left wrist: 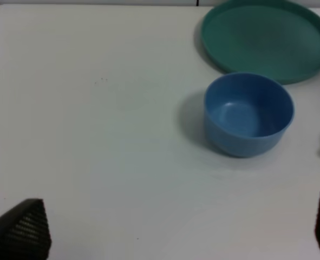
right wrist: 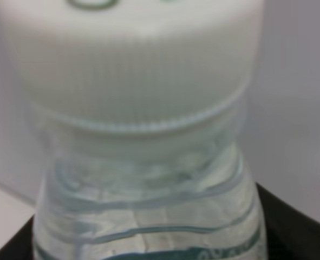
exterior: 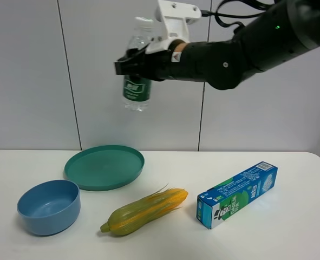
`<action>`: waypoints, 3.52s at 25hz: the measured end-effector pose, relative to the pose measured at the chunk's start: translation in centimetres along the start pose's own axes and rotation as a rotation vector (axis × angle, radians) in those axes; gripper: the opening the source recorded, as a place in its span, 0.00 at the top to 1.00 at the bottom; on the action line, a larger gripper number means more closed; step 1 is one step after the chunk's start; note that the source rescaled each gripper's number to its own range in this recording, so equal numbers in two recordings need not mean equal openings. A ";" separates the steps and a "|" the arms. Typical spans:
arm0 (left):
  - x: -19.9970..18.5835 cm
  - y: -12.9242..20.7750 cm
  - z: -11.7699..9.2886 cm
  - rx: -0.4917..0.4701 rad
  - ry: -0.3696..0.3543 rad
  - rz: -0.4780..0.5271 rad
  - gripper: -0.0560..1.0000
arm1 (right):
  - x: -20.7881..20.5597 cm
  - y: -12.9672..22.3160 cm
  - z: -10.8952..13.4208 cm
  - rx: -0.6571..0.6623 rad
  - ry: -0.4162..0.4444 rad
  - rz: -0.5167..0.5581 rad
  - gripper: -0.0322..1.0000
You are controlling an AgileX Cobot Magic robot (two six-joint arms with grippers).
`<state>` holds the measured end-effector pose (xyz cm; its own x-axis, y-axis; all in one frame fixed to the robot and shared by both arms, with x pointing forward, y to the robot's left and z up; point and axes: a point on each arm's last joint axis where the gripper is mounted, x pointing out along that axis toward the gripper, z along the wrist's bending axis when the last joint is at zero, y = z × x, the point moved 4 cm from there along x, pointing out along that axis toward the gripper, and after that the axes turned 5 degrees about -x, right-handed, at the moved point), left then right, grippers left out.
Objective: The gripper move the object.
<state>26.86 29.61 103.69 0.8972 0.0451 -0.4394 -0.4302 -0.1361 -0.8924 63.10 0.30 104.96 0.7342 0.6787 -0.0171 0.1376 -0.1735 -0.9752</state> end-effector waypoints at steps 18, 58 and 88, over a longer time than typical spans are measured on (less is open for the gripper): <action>0.0 0.0 0.0 0.000 0.000 0.000 0.00 | 2.3 3.2 15.5 0.014 -0.304 0.109 0.95; 0.0 0.0 0.0 0.000 0.000 0.000 0.00 | 5.3 13.0 18.6 -0.036 -0.337 0.184 0.75; 0.0 0.0 0.0 0.000 0.000 0.000 0.00 | -12.6 -20.2 5.1 -0.212 -0.092 0.073 0.33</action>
<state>26.86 29.61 103.69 0.8972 0.0451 -0.4394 -0.4302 -0.1361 -0.8924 47.68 -1.12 123.76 0.6847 0.7196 -0.1153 0.2301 -0.3635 -0.9027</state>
